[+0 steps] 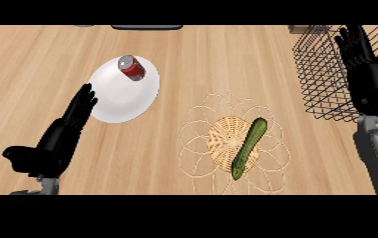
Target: Pick the squash from the placemat and place it in the basket
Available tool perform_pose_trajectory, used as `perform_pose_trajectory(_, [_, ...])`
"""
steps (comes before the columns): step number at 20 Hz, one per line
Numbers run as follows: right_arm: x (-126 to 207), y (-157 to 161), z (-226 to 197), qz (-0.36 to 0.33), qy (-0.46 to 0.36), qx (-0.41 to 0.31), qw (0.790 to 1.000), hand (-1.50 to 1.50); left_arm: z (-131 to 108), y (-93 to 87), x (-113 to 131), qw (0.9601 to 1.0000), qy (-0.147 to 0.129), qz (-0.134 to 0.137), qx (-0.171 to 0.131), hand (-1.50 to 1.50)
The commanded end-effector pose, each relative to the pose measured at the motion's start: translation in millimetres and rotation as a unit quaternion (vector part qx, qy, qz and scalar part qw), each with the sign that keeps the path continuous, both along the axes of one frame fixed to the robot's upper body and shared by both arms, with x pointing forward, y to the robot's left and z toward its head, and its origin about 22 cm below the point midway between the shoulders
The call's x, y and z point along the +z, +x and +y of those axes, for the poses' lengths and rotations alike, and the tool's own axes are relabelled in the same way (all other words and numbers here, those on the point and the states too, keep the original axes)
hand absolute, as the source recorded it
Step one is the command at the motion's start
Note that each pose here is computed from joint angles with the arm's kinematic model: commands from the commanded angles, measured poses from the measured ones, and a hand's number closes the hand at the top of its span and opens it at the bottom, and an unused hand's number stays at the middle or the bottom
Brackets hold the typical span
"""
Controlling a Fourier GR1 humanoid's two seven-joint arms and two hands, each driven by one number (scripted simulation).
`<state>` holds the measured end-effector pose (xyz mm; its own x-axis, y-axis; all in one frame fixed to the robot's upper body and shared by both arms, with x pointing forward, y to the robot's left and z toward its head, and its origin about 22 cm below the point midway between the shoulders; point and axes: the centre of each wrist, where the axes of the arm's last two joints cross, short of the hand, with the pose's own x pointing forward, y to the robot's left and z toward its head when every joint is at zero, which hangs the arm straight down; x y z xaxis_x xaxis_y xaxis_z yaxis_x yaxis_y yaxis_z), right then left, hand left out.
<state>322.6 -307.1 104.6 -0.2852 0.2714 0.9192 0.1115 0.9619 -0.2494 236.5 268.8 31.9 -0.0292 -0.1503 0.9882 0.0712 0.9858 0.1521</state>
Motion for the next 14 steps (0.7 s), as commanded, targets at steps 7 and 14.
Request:
perform_pose_trajectory(7, [-53.7,-56.8,54.3,-0.025,-0.087,0.074,0.993,1.5,-4.2,27.6,25.2,0.9958,0.051,-0.051,-0.055,0.0])
perform_pose_trajectory(14, [-113.9,-77.5,190.3,-0.016,-0.05,-0.081,0.995,-1.5,-4.0,40.0,36.3,0.9935,0.059,-0.061,-0.075,0.0])
